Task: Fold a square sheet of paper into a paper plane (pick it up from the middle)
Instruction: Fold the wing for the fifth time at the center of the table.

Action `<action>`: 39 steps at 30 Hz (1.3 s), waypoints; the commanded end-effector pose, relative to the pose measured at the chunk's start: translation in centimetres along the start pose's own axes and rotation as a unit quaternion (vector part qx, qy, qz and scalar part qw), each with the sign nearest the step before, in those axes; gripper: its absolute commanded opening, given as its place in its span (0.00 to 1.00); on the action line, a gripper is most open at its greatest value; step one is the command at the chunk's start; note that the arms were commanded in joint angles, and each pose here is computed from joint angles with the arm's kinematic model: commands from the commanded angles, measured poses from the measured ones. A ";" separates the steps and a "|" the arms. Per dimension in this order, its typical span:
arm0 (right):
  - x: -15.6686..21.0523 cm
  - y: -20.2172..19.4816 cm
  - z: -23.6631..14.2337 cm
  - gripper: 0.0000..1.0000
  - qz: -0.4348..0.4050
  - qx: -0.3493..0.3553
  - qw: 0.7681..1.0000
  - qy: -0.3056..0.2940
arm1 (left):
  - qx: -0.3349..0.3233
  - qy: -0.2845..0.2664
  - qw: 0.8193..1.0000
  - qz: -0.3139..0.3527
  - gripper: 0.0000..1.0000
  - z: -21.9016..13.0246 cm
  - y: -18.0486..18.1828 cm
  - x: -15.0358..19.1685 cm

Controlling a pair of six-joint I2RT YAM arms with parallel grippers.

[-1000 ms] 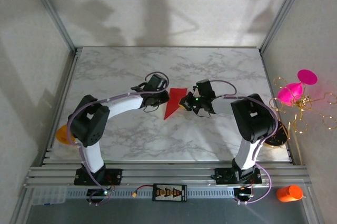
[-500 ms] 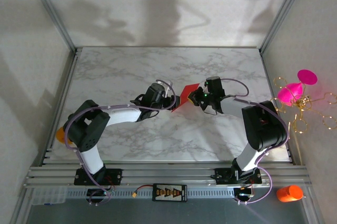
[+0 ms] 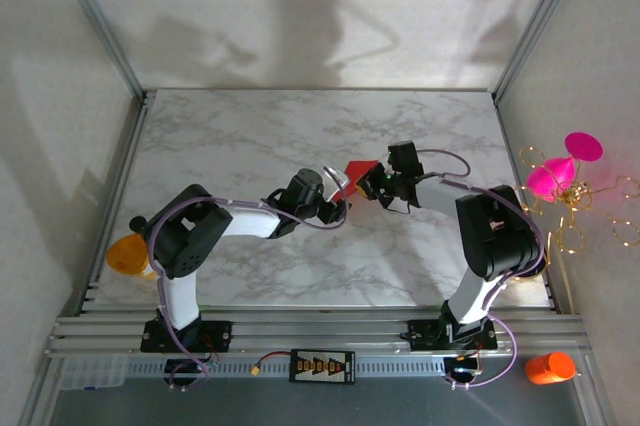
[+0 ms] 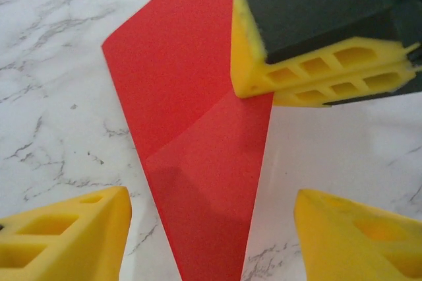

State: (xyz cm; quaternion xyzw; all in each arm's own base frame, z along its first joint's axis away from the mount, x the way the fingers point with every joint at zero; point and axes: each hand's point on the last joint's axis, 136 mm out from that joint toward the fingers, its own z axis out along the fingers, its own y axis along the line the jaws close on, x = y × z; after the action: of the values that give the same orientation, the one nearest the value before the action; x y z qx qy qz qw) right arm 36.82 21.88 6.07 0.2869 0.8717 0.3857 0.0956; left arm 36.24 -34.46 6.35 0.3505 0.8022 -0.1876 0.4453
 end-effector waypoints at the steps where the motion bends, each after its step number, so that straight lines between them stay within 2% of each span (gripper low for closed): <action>1: 0.0 -0.4 0.4 0.00 0.030 0.013 0.999 0.008 | -0.005 -0.018 0.998 0.067 0.64 0.5 -0.5 -0.3; 10: 0.4 -0.1 0.7 0.00 0.054 0.010 0.998 0.029 | -0.022 -0.004 0.996 0.089 0.56 1.3 -0.5 0.8; 26: 1.0 0.1 1.0 0.02 0.064 0.012 0.996 0.053 | -0.041 0.003 0.995 0.086 0.33 1.7 0.1 1.7; 30: 1.1 0.0 1.0 0.07 0.066 0.014 0.996 0.055 | -0.034 0.007 0.996 0.086 0.27 1.7 -0.1 2.0; 39: 1.0 -0.4 1.1 0.32 0.066 0.026 0.996 0.054 | -0.024 0.016 0.996 0.080 0.20 1.6 -0.5 2.8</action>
State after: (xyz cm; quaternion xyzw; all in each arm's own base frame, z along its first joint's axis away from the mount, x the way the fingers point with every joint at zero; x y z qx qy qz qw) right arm 36.28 22.83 5.08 0.3223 0.8632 0.3877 0.0282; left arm 36.73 -34.53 4.19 0.3995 0.7793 -0.1192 0.4679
